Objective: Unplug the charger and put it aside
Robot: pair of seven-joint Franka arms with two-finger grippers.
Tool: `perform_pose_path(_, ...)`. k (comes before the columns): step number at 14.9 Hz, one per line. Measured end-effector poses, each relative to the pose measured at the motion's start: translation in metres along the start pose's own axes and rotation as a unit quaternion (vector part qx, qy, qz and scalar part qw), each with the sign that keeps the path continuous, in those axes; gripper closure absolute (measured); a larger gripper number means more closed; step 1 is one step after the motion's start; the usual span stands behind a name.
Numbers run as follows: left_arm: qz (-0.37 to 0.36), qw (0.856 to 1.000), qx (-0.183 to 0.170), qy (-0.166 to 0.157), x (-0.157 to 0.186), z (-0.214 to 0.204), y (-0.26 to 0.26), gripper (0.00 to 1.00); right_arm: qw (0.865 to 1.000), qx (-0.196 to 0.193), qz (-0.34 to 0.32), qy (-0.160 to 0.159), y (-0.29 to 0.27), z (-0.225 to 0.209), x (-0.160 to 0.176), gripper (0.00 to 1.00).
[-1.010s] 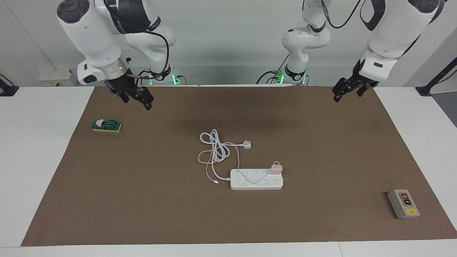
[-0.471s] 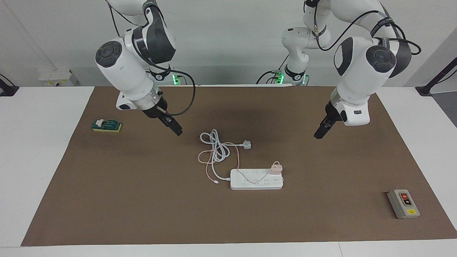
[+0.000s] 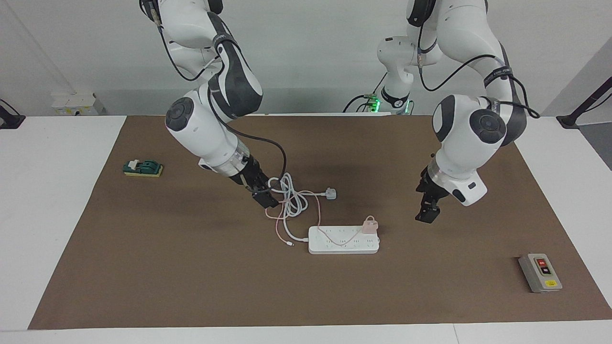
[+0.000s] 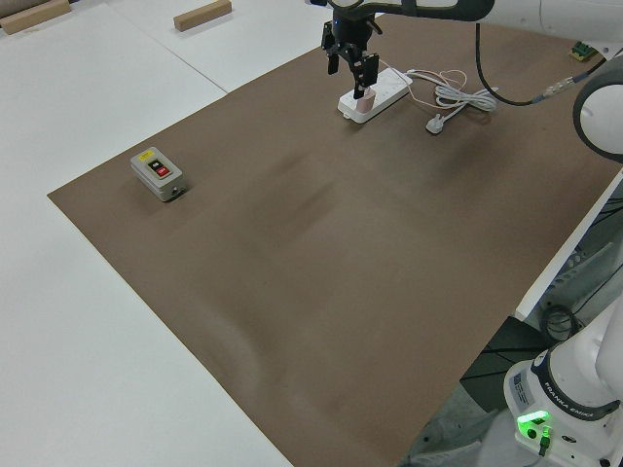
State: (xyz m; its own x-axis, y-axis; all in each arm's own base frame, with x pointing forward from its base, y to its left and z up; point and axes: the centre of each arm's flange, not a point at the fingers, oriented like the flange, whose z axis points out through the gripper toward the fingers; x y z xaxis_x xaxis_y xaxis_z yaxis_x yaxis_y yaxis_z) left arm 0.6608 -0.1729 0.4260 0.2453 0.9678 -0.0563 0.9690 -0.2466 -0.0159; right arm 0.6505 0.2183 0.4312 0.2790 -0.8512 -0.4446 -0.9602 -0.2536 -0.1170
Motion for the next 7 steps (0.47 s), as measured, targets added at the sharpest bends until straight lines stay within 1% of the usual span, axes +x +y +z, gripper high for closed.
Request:
perform_pose_path(2, -0.038, 0.999, -0.005, -0.003, -0.009, 0.013, 0.013, 0.00, 0.999, 0.010, 0.042, -0.031, -0.018, 0.028, 0.007, 0.00)
perform_pose_path(5, -0.053, 0.998, -0.022, -0.007, -0.024, 0.023, 0.024, 0.00, 0.993, 0.018, 0.091, -0.073, -0.036, 0.073, 0.014, 0.00)
perform_pose_path(7, -0.067, 0.997, -0.038, -0.010, -0.035, 0.026, 0.028, 0.00, 0.991, 0.014, 0.103, -0.083, -0.043, 0.092, 0.020, 0.00)
